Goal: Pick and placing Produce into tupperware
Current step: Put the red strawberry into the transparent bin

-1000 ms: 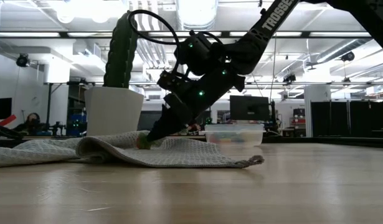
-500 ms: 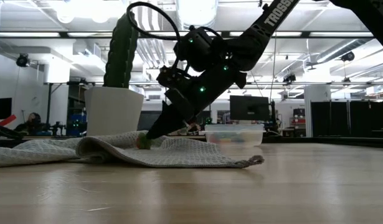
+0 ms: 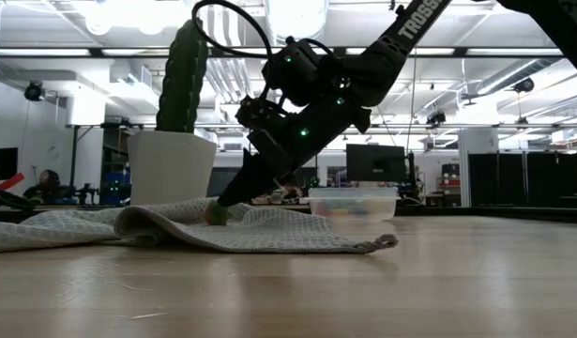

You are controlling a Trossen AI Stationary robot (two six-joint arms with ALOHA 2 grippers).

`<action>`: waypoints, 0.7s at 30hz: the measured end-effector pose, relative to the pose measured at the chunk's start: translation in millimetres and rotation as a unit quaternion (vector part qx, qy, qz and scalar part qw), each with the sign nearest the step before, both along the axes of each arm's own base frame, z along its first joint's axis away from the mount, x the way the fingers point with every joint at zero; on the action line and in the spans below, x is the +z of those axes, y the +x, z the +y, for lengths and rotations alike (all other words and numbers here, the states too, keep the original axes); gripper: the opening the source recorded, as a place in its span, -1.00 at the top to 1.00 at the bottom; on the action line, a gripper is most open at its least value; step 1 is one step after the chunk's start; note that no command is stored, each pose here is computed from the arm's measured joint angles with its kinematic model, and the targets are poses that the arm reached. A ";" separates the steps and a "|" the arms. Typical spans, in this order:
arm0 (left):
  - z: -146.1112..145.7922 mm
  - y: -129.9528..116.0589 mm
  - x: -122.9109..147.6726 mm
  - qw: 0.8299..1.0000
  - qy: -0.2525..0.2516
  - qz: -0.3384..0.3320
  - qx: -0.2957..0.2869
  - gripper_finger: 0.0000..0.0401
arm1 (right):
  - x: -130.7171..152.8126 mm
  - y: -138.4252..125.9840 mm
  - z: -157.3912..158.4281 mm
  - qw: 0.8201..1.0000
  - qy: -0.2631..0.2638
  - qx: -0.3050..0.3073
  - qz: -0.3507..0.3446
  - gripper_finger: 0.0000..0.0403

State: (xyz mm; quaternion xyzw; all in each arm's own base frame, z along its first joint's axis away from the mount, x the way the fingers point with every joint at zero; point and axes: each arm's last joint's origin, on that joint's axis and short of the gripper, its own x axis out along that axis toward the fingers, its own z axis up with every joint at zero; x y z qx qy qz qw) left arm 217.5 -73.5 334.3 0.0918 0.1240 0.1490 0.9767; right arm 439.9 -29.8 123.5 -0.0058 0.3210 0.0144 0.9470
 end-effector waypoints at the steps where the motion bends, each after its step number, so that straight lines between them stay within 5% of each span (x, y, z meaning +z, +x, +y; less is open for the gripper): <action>1: 0.0 0.0 0.0 1.000 0.000 0.000 0.000 0.05 | -0.1 0.0 0.0 1.000 0.000 0.000 0.000 0.24; 21: 0.0 0.0 0.0 1.000 0.000 0.000 0.000 0.05 | -0.9 0.9 -1.2 1.000 -0.006 0.000 -0.005 0.57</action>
